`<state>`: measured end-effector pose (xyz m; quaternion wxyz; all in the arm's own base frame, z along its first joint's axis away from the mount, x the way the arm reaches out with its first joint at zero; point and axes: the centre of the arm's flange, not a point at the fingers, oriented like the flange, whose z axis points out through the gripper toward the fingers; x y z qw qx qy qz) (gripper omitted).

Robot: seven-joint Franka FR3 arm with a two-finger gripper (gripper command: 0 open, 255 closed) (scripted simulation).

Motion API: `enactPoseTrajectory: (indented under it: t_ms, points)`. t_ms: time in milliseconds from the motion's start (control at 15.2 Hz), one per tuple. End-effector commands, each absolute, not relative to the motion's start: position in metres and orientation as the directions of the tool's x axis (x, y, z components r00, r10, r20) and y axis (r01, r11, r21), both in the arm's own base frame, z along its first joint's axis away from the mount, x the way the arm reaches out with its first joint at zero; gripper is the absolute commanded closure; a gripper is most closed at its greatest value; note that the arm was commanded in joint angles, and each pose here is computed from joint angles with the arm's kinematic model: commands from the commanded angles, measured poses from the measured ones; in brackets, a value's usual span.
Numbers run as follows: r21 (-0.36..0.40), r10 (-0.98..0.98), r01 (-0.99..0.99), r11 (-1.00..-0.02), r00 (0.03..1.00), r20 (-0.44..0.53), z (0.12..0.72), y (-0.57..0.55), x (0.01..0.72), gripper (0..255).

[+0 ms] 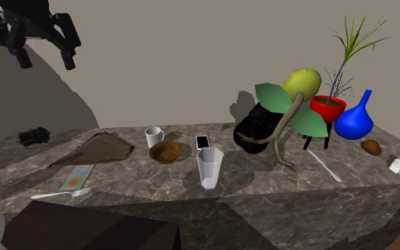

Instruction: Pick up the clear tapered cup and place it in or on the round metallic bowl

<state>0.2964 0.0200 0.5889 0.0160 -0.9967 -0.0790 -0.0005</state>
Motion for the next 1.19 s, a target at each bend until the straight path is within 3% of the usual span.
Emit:
enactPoseTrajectory:
  t_ms: [0,1122]
  points:
    - [-0.032,0.158,0.158,-0.987,0.988,0.003,0.589,0.020,0.296,0]
    - [0.030,0.211,0.211,-0.977,0.977,0.004,0.421,-0.092,0.380,0]
